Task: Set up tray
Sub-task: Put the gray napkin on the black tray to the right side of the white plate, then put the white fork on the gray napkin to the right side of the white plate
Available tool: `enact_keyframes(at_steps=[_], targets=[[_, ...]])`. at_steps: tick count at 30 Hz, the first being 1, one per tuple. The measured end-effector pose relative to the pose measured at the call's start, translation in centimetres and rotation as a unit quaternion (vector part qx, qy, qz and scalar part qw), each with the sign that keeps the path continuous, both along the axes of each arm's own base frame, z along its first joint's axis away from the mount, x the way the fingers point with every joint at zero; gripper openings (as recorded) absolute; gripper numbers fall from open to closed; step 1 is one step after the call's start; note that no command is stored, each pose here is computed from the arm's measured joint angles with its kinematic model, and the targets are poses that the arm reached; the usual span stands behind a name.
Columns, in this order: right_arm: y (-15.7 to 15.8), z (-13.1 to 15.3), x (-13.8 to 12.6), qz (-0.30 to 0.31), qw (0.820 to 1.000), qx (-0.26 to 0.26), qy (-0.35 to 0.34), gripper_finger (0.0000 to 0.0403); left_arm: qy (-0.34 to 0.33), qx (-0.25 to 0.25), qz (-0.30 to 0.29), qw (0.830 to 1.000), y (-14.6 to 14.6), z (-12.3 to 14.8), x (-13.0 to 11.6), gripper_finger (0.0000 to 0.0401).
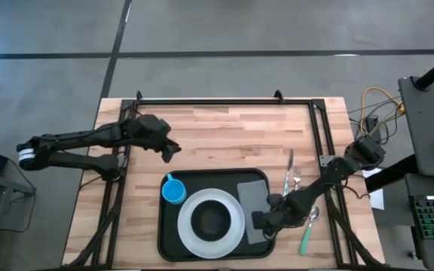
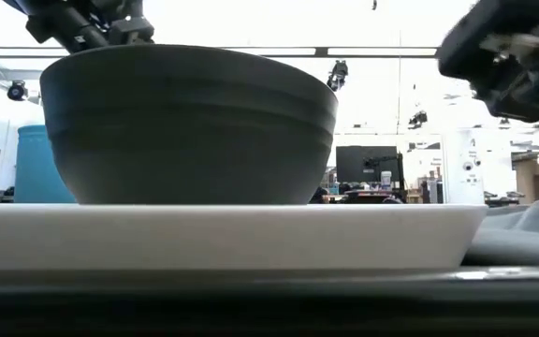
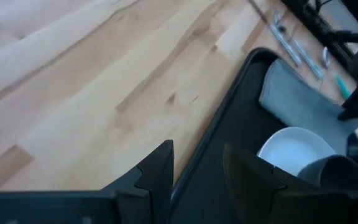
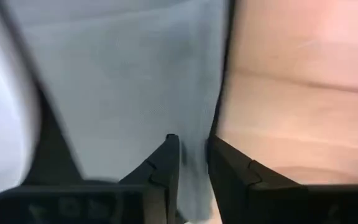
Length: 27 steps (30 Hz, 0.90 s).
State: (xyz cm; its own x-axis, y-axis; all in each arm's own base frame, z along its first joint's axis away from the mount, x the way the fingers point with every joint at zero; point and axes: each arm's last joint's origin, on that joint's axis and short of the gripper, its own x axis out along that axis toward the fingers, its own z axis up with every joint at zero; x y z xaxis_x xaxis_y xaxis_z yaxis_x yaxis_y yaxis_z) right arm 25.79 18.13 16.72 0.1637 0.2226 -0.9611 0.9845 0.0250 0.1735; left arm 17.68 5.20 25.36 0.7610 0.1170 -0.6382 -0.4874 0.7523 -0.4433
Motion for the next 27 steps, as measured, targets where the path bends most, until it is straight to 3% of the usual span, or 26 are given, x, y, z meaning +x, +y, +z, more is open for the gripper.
enact_keyframes(at_steps=[9,19,22,27], targets=[[0.4,0.4,0.6,0.026,0.999,0.026,-0.030,0.0111,-0.027,0.010,0.001,1.000,0.1,0.5,0.4,0.0120],[0.4,1.8,0.4,0.070,0.996,0.021,-0.051,0.0141,-0.029,0.014,-0.001,0.999,0.2,0.5,0.5,0.0120],[-0.1,2.7,-0.3,0.067,0.997,0.010,-0.031,0.0144,-0.029,0.014,-0.001,0.999,0.2,0.5,0.5,0.0120],[-2.0,4.5,-2.9,0.008,0.997,-0.044,0.069,0.0146,-0.032,0.015,-0.001,0.999,0.2,0.6,0.5,0.0120]])
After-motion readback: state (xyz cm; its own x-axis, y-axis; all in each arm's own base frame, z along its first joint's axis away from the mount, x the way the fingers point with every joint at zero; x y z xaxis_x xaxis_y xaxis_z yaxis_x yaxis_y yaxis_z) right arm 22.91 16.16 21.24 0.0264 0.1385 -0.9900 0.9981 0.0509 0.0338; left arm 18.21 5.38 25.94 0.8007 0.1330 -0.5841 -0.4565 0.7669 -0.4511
